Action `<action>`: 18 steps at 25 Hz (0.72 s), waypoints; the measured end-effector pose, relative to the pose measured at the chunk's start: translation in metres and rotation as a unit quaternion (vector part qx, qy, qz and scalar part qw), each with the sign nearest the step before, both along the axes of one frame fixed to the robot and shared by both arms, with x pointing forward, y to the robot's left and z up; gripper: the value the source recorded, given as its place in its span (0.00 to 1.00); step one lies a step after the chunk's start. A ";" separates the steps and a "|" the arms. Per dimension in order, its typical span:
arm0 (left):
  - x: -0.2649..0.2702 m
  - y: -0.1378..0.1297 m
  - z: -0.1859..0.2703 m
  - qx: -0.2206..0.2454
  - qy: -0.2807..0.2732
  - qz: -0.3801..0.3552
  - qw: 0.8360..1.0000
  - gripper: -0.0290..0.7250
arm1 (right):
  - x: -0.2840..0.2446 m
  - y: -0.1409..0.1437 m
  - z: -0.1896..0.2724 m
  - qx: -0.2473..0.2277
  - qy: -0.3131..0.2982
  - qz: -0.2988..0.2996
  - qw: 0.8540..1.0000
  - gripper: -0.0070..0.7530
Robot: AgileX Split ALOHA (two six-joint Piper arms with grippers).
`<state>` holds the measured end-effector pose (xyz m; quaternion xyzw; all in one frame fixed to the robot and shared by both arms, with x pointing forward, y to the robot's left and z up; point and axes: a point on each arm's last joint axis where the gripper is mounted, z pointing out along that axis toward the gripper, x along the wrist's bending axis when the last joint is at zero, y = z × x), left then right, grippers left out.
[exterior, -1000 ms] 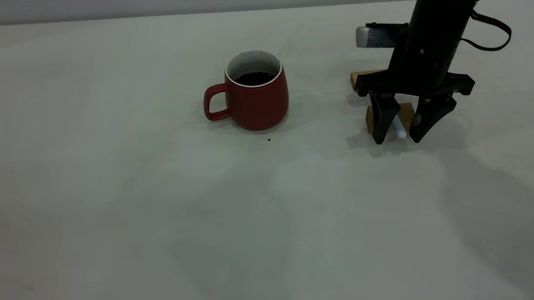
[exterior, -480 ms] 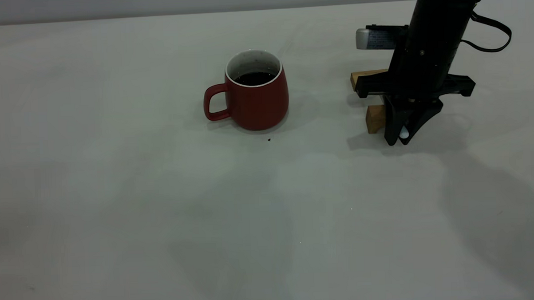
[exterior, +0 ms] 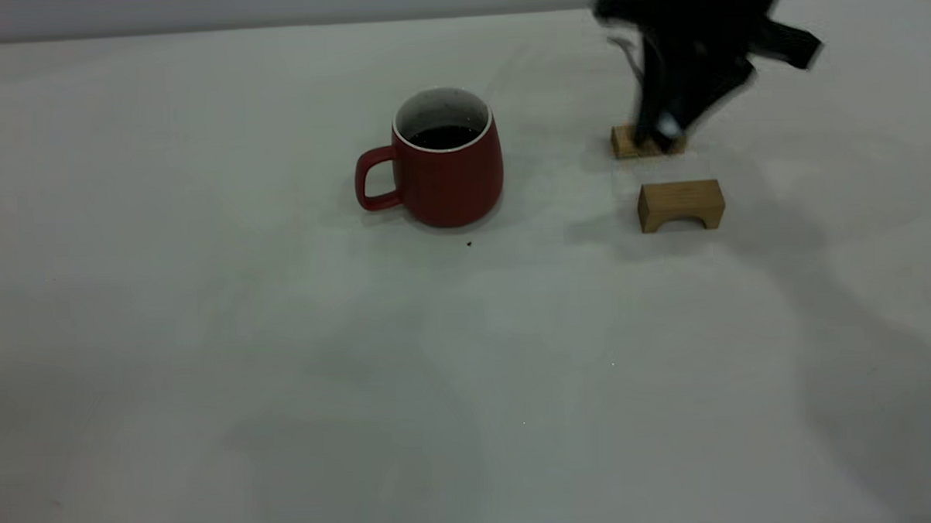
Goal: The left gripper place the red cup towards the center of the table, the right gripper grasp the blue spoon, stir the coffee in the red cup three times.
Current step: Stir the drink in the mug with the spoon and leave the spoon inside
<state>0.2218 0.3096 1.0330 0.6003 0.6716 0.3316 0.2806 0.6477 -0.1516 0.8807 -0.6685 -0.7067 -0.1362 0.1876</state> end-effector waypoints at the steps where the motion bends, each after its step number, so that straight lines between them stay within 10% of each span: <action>1: 0.000 0.000 0.000 0.000 0.000 0.000 1.000 0.77 | 0.001 0.006 0.005 0.035 0.007 -0.017 0.999 0.19; 7: 0.000 0.000 0.000 0.000 0.000 0.000 1.000 0.77 | 0.001 0.045 0.028 0.224 0.030 -0.068 0.972 0.19; 18: 0.000 0.000 0.000 0.000 0.000 0.000 1.000 0.77 | -0.001 0.075 0.054 0.386 0.092 -0.119 0.910 0.19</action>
